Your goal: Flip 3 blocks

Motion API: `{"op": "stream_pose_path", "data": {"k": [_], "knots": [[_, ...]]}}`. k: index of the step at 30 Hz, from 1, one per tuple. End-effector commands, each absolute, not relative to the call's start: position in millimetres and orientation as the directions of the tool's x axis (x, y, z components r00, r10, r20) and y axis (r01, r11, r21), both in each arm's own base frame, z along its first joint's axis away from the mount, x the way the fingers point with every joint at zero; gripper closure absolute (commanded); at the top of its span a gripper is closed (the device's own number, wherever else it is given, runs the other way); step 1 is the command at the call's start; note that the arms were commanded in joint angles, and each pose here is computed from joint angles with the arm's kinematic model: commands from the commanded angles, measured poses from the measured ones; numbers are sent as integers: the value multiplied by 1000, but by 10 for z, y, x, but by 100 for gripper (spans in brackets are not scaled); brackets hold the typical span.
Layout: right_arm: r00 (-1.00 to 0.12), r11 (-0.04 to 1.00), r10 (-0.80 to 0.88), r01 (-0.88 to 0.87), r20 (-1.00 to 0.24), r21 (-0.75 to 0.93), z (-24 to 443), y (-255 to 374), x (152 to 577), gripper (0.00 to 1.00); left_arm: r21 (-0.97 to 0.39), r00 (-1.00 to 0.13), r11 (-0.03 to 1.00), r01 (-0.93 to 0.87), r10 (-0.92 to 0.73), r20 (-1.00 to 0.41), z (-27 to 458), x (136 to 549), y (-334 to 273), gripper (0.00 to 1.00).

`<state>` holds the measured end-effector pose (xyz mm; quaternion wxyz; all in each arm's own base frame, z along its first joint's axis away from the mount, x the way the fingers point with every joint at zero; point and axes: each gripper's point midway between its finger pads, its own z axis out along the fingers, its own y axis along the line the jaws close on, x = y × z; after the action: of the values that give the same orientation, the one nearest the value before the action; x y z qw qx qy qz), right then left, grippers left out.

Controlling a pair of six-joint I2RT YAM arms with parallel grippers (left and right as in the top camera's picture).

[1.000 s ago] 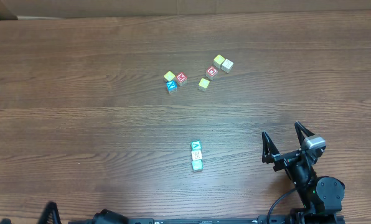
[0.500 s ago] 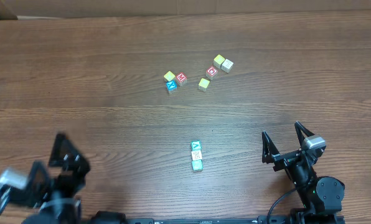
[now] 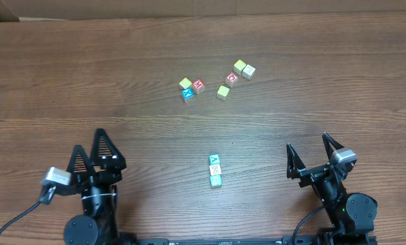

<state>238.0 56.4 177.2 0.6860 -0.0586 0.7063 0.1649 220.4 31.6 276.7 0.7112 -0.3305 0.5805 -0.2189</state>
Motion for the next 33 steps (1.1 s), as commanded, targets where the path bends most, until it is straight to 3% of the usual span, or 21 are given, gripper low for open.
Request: {"op": "stream_pose_path", "data": {"k": [1,6,10,26,33], "knots": [[-45,939,140,-312,-989,147,1758,570,2378,0,-578,184,815,-50,-561,-807,2680,2256,198,0],[-45,939,140,-312,-989,147,1758,570,2378,0,-308,92,951,19,-308,-947,2567,2301,-39,0],[-45,939,140,-312,-989,147,1758,570,2378,0,-122,5,992,41,-122,-993,2326,2327,-126,0],[-45,939,140,-312,-989,147,1758,570,2378,0,-73,-1,995,72,-73,-997,1789,2455,-118,0],[-45,939,140,-312,-989,147,1758,570,2378,0,80,18,989,125,79,-997,1770,2453,-210,0]]}}
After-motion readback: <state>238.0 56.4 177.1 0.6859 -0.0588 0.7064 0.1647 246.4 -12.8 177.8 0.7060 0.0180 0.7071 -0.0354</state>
